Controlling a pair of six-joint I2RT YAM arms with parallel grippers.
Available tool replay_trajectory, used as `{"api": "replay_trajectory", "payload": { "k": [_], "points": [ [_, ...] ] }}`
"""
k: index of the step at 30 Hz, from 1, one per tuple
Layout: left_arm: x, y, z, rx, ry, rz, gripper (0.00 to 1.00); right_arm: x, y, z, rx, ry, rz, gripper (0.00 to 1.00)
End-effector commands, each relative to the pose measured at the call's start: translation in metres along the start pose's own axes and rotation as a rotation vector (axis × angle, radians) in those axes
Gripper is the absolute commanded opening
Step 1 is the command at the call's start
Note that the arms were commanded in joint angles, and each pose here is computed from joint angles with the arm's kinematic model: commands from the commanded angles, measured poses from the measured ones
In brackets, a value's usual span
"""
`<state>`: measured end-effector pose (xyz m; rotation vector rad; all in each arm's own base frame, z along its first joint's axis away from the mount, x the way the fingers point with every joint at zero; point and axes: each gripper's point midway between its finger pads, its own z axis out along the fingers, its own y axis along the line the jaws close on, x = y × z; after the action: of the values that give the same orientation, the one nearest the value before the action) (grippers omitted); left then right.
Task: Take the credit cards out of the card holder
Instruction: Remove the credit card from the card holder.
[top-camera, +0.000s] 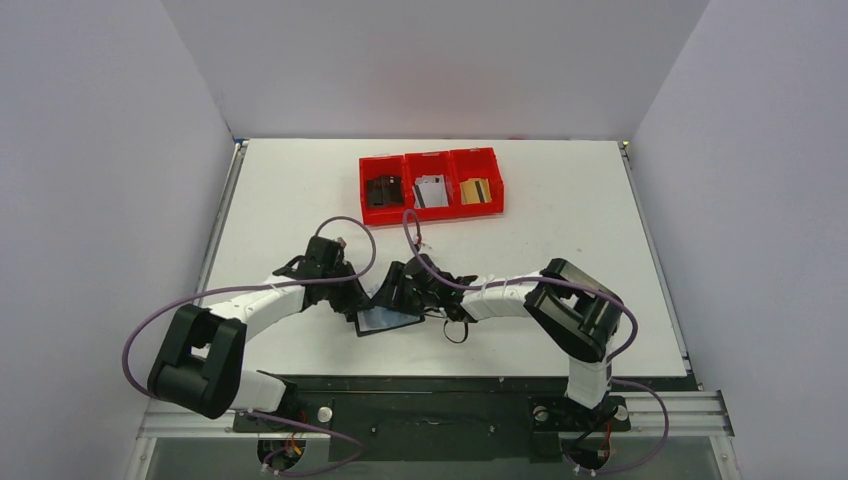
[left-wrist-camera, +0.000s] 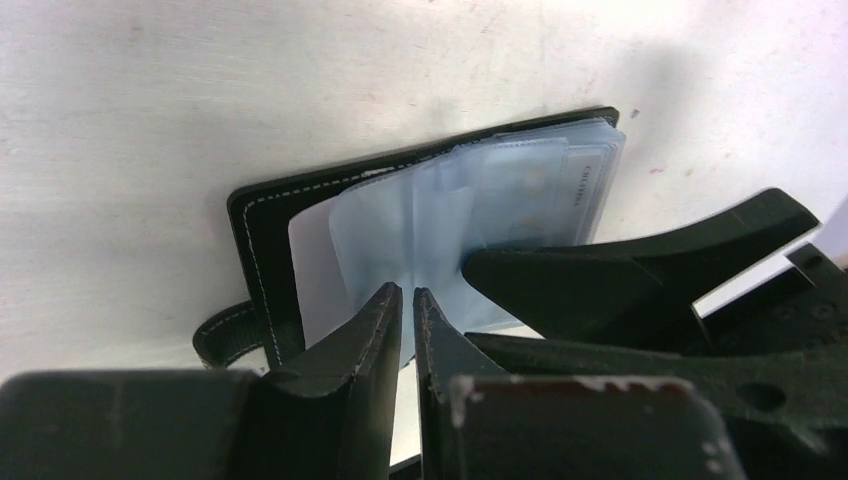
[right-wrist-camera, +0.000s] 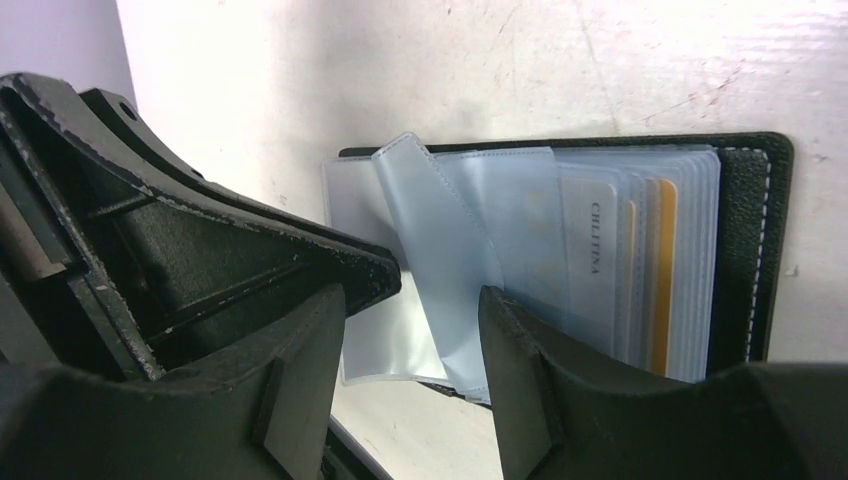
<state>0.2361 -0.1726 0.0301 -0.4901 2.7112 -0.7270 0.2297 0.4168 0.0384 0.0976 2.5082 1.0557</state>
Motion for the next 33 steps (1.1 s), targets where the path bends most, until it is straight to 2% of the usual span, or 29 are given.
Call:
{"api": "replay_trajectory", "payload": {
  "k": [1,10,18,26,33],
  "points": [
    [-0.011,-0.044,-0.003,0.21,-0.016,-0.012,0.09,0.008,-0.021,0.003,0.026,0.023,0.05,0.49],
    [-0.01,-0.055,0.001,0.31,-0.01,-0.042,0.09,0.008,-0.018,0.005,-0.009,0.03,0.094,0.52],
    [-0.002,-0.046,0.007,0.303,0.006,-0.06,0.09,0.007,-0.01,0.006,-0.045,0.036,0.122,0.55],
    [0.003,-0.056,-0.007,0.36,0.013,-0.063,0.09,0.006,-0.009,0.008,-0.067,0.042,0.158,0.55],
    [0.008,-0.058,-0.014,0.389,0.014,-0.071,0.09,-0.001,-0.006,0.009,-0.092,0.032,0.207,0.61]
  ]
}}
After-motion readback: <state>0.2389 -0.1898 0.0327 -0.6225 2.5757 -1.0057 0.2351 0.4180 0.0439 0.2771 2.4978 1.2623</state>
